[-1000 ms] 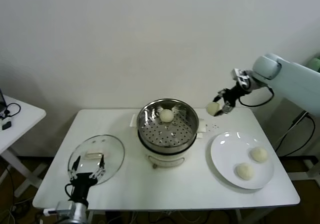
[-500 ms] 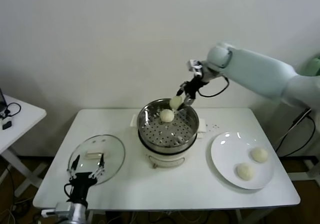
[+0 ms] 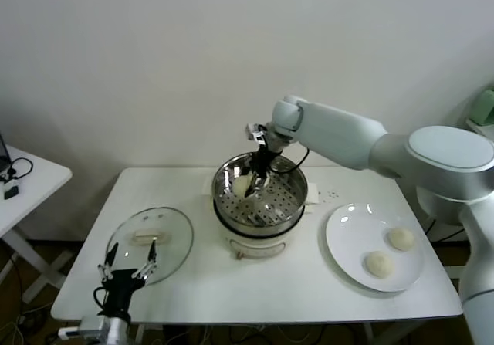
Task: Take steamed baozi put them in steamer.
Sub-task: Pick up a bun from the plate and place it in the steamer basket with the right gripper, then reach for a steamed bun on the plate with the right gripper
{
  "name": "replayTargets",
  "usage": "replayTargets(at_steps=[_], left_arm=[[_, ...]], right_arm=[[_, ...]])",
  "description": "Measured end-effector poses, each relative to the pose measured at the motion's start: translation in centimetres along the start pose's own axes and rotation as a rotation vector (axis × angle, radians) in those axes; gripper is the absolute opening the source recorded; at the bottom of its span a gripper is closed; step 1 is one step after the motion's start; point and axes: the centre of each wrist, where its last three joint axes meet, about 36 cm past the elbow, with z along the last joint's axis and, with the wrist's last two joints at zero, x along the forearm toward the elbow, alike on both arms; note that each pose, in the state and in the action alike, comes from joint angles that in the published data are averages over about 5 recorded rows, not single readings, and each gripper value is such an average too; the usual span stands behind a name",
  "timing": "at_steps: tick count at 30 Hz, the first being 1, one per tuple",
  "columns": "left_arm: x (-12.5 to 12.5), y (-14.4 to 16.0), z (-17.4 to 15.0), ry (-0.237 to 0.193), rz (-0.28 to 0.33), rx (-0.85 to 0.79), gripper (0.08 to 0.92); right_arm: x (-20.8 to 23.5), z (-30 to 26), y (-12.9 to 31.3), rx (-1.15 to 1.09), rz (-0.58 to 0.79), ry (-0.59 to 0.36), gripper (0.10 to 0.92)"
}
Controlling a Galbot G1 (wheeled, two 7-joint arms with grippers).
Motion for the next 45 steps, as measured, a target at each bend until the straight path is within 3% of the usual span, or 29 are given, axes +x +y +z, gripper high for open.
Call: replayTargets(at_steps=[20,31,38,45], left_arm=[[0.1,0.0,0.6,0.014,-0.006,0.039,0.823],[0.3,0.1,0.8,0.018,-0.011,0.044,0.823],[0.3,0.0,0.7,0.016,-0.01,0.047,0.823],[0.1,0.1,0.7,0.016,-0.018,0.047,0.823]], right_arm=[[-3.1,-1.2,0.1,0.027,-0.034,0.022,0.664],[-3.0,-1.2,0.3,0.041,-0.037,0.021,0.819],[-1.0,-1.2,0.3,0.065,-0.038,0.027,0.823],[5.2,-0.1,0.8,0.1,-0.018,0.056,0.823]])
